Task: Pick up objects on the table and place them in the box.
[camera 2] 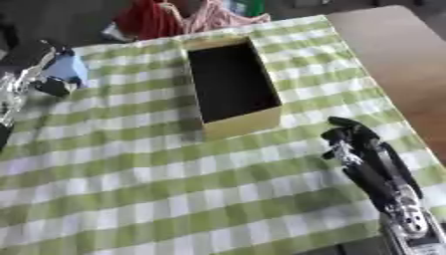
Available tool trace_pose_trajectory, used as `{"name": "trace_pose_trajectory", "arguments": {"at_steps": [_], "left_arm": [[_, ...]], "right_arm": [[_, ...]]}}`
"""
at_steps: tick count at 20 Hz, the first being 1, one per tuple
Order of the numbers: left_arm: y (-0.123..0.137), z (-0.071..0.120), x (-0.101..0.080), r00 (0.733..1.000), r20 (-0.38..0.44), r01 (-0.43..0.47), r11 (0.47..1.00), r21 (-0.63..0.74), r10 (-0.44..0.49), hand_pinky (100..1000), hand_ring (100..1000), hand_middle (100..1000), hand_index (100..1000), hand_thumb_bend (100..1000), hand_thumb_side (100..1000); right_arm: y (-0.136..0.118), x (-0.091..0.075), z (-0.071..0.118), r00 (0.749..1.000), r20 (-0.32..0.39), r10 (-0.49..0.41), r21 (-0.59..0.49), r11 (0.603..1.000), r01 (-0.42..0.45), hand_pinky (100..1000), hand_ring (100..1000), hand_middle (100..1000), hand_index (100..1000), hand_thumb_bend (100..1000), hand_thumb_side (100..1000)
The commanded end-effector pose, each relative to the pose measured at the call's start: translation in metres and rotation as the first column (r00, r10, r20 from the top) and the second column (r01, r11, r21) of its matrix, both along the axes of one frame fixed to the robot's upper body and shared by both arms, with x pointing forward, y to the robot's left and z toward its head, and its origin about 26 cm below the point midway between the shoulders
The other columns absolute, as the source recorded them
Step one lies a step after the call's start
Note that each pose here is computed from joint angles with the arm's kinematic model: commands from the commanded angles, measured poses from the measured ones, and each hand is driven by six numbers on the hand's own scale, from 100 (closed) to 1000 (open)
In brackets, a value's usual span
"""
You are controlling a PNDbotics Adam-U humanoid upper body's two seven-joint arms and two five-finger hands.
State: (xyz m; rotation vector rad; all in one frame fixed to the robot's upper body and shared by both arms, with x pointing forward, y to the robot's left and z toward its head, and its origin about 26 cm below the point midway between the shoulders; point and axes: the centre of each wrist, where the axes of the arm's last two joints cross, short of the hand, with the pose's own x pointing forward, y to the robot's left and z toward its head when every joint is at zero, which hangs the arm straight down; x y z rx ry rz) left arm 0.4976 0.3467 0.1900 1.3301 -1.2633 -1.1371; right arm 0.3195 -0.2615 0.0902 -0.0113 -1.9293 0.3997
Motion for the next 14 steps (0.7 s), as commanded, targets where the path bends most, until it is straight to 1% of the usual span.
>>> {"name": "trace_pose_trajectory", "arguments": {"at_steps": [1,4,8,12,14], "left_arm": [[0.006,0.016,-0.001,0.996,0.084,-0.014,1.000,0.010,0.014,701,551,496,693,127,166],[0.006,0.019,-0.001,0.992,0.126,-0.011,1.000,0.006,0.010,696,544,487,687,117,162],[0.005,0.030,-0.001,0.987,0.158,0.012,1.000,0.009,-0.014,698,547,488,690,106,159],[-0.004,0.044,-0.001,0.980,0.184,0.071,0.997,0.008,-0.071,700,550,490,692,102,156],[-0.014,0.049,0.001,0.975,0.191,0.115,0.993,0.014,-0.116,701,551,490,692,101,155]], "right_arm": [[-0.005,0.000,0.009,1.000,0.028,0.000,-0.017,1.000,0.001,581,781,625,848,100,559],[-0.005,0.000,0.008,1.000,0.026,0.001,-0.016,1.000,0.000,582,781,625,848,100,558],[-0.005,-0.001,0.007,1.000,0.021,0.002,-0.015,1.000,-0.002,582,782,626,848,100,557],[-0.006,-0.001,0.006,1.000,0.015,0.005,-0.013,1.000,-0.005,582,782,626,849,100,556],[-0.005,-0.001,0.005,1.000,0.012,0.011,-0.013,1.000,-0.011,582,782,626,849,100,555]]}}
